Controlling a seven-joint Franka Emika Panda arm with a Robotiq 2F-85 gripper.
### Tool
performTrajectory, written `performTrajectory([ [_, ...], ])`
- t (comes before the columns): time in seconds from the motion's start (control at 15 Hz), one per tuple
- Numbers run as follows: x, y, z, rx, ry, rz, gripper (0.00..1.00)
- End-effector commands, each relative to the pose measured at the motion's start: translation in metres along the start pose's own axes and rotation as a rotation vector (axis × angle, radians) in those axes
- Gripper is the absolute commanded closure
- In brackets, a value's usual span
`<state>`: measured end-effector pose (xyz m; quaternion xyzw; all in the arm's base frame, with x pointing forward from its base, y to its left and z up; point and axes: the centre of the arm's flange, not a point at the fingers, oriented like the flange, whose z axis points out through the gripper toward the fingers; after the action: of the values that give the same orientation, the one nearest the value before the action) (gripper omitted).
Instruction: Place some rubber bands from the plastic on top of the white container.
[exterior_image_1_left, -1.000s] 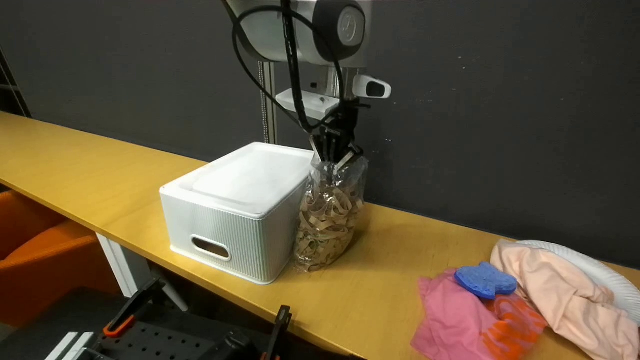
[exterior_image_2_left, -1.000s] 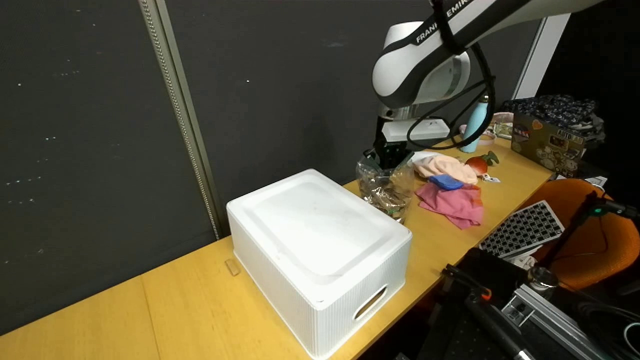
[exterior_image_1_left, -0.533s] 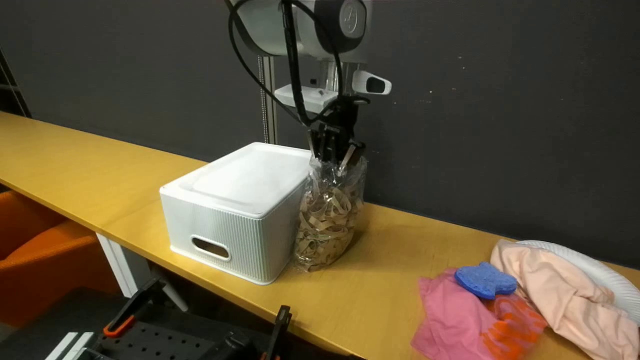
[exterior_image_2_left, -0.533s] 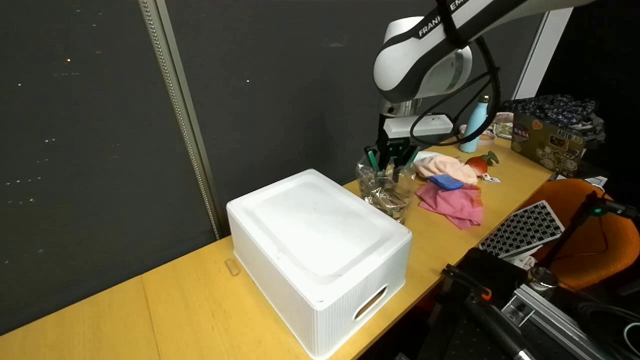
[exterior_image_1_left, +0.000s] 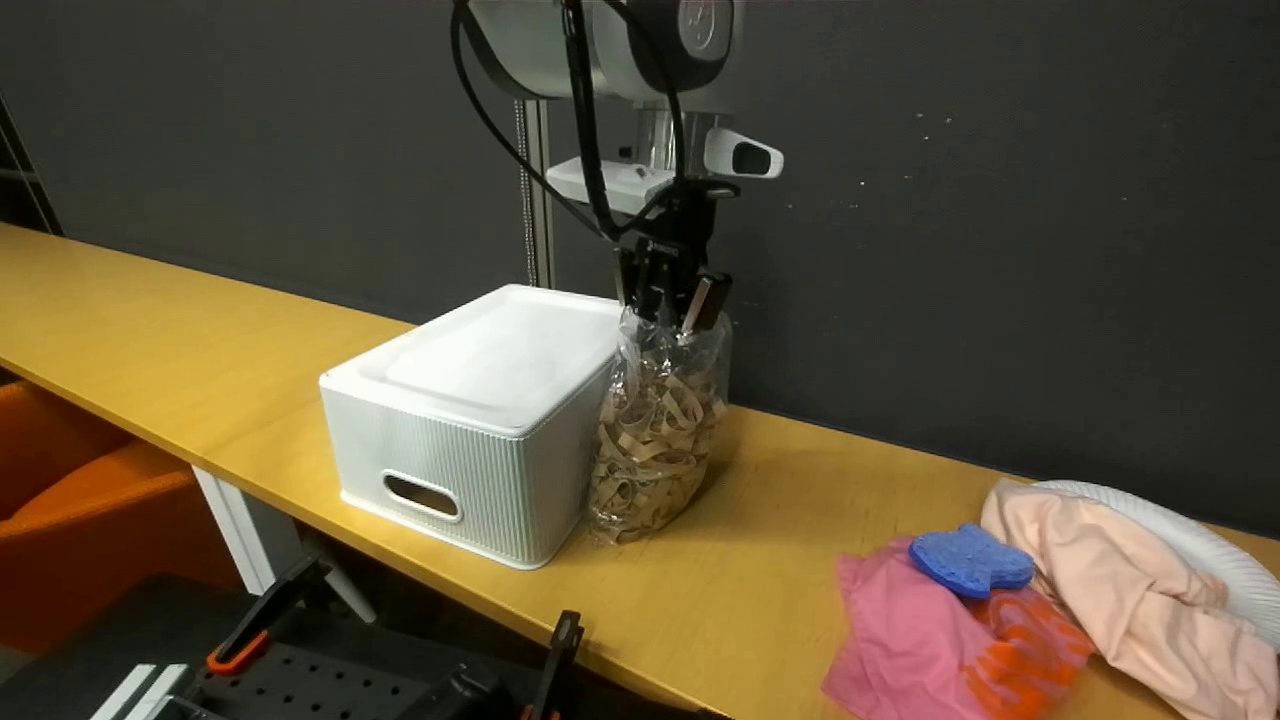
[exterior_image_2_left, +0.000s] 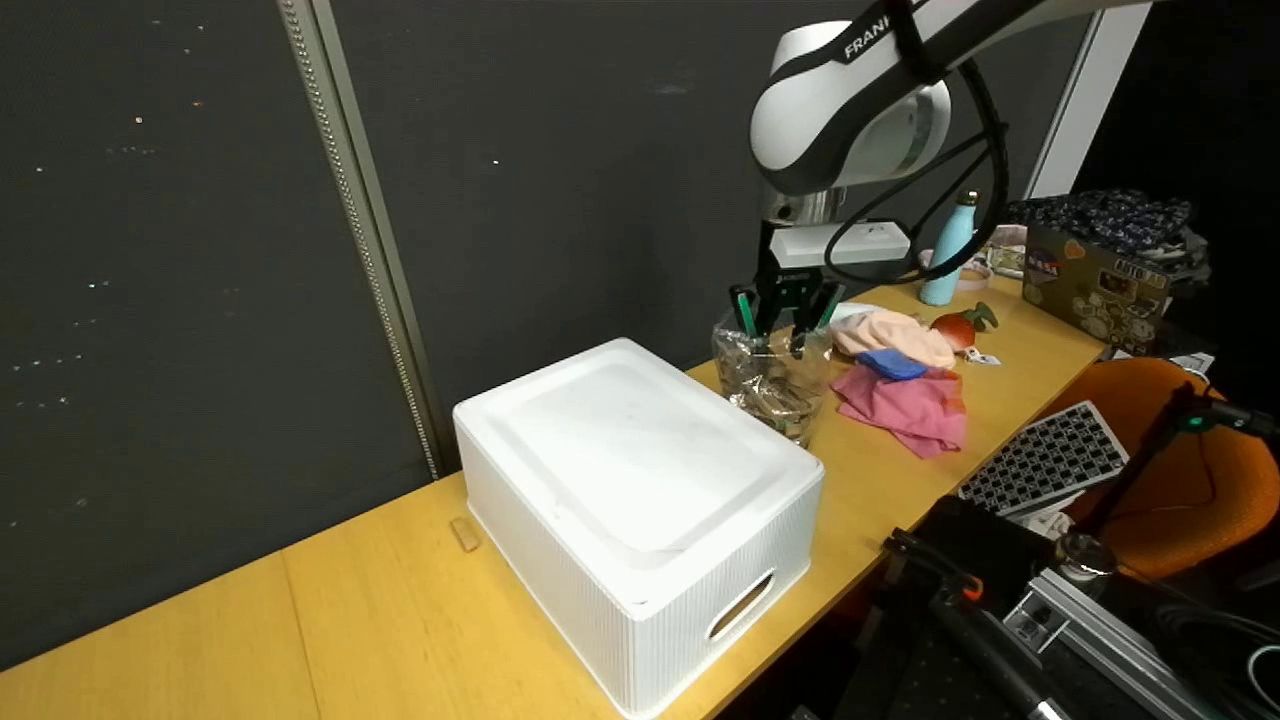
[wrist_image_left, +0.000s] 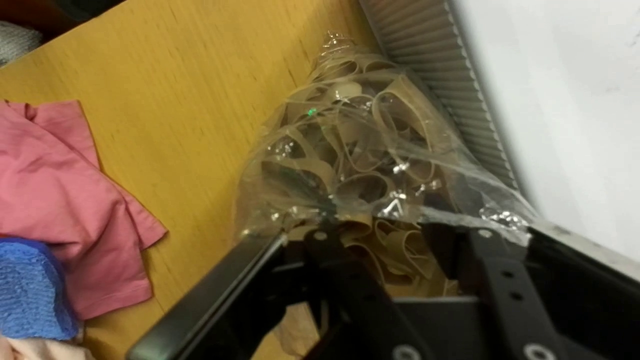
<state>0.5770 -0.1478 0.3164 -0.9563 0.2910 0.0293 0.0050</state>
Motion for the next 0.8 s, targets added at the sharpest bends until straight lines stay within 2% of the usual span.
performTrajectory([
  [0.0,0.0,0.0,0.0,0.0,0.0,0.0,0.26],
  [0.07,0.001,-0.002,0.006,-0.003,0.026,-0.001,0.25],
  [0.33,0.023,-0.01,0.039,0.014,0.088,0.006,0.0],
  [0.53,0.03,-0.011,0.061,0.018,0.098,0.004,0.0],
  [0.6,0.029,-0.011,0.067,0.018,0.098,0.005,0.1],
  [0.67,0.028,-0.01,0.071,0.016,0.096,0.004,0.25],
  [0.73,0.027,-0.009,0.076,0.019,0.09,0.004,0.29],
])
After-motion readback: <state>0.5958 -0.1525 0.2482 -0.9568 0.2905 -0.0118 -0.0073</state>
